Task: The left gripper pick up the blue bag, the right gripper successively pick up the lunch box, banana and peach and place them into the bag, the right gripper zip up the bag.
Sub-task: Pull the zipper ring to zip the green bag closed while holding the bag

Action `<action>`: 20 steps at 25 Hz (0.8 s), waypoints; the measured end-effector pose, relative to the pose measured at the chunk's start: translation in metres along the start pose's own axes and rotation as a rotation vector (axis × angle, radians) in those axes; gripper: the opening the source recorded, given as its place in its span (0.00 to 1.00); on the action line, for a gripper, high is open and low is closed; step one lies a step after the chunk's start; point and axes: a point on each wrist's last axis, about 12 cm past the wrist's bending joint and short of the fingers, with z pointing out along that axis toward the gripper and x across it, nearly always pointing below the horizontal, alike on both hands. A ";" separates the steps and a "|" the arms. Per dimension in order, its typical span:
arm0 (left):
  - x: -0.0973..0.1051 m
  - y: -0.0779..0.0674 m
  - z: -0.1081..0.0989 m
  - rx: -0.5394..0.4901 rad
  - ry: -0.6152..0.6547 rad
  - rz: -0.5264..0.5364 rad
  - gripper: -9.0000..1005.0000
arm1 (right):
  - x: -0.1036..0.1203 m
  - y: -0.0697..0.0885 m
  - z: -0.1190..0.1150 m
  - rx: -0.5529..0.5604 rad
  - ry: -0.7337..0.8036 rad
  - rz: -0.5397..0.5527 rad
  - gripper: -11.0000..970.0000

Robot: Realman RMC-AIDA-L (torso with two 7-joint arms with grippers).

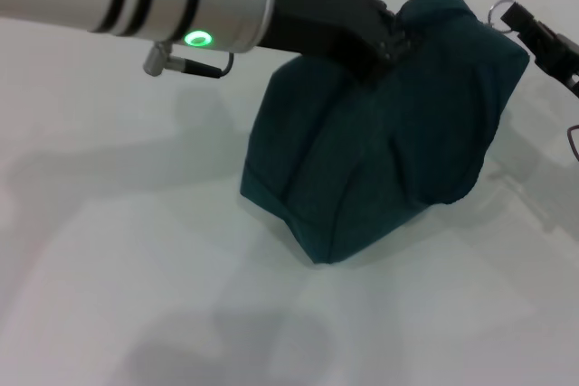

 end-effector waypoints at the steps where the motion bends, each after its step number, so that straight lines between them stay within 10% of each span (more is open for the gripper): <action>1: -0.001 0.001 -0.003 0.006 -0.018 -0.003 0.05 | 0.001 -0.002 0.000 0.013 0.007 -0.001 0.02; 20: 0.030 0.029 -0.002 -0.018 -0.102 -0.087 0.05 | -0.003 0.000 -0.011 -0.015 -0.023 -0.015 0.09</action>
